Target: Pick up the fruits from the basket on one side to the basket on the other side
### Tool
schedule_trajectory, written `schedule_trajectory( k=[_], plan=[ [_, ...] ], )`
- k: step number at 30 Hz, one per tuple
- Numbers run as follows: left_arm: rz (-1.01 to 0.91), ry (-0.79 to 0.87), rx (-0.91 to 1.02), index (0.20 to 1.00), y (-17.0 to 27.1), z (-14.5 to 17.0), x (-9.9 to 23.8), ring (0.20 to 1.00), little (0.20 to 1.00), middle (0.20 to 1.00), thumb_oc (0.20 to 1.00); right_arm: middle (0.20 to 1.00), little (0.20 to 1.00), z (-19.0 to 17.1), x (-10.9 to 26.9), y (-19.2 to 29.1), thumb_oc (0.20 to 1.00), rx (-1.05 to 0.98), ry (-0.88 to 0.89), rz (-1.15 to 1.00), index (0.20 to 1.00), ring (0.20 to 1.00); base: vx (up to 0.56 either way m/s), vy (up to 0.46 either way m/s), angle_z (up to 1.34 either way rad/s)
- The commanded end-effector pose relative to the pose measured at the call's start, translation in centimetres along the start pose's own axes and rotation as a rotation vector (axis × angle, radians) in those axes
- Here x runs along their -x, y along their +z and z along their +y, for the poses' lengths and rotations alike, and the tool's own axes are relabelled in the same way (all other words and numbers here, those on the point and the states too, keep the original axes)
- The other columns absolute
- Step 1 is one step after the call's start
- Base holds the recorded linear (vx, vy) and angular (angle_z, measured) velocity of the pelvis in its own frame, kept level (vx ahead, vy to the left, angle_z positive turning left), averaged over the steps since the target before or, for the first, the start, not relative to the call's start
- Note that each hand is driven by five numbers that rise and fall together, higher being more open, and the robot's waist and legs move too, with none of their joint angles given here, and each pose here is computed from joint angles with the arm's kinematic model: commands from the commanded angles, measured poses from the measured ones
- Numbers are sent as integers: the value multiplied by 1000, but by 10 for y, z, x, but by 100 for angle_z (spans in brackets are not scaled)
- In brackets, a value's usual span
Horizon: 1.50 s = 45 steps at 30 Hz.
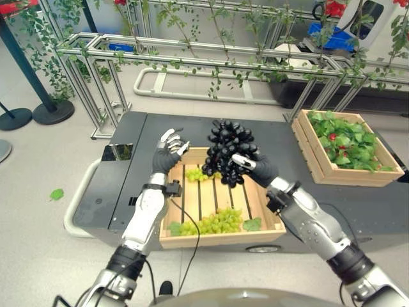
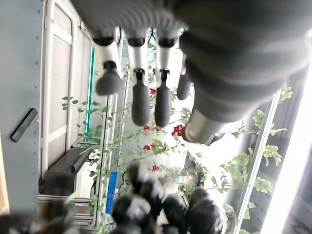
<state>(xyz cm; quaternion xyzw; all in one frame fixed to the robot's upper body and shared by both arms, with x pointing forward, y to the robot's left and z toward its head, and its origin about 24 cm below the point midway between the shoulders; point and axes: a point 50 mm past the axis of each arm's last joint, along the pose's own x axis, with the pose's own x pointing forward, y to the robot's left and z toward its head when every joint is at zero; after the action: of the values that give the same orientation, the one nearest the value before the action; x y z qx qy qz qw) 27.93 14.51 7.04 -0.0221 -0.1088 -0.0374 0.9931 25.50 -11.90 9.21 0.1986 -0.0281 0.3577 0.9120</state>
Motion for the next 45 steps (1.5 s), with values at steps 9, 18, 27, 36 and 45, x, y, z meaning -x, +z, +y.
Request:
schedule_trajectory(
  k=[9, 18, 27, 36, 45],
  plan=[
    [-94, -14, -36, 1000, 15, 2, -2, 1000, 1000, 1000, 1000, 200, 200, 28, -20, 42, 200, -78, 141, -272, 200, 200, 0, 0, 0],
    [-71, -57, -229, 1000, 10, 13, 0, 1000, 1000, 1000, 1000, 200, 200, 31, -26, 57, 200, -24, 191, -281, 200, 200, 0, 0, 0],
    [-98, -128, -408, 1000, 20, 26, -4, 1000, 1000, 1000, 1000, 200, 200, 32, -38, 69, 200, 41, 256, -250, 200, 200, 0, 0, 0],
    [-148, -196, -404, 1000, 31, 16, -12, 1000, 1000, 1000, 1000, 200, 200, 46, -49, 58, 200, -13, 337, -193, 200, 200, 0, 0, 0],
    [-249, -298, -395, 1000, 50, -12, -21, 1000, 1000, 1000, 1000, 200, 200, 57, -51, 40, 200, -81, 376, -133, 200, 200, 0, 0, 0]
  ],
)
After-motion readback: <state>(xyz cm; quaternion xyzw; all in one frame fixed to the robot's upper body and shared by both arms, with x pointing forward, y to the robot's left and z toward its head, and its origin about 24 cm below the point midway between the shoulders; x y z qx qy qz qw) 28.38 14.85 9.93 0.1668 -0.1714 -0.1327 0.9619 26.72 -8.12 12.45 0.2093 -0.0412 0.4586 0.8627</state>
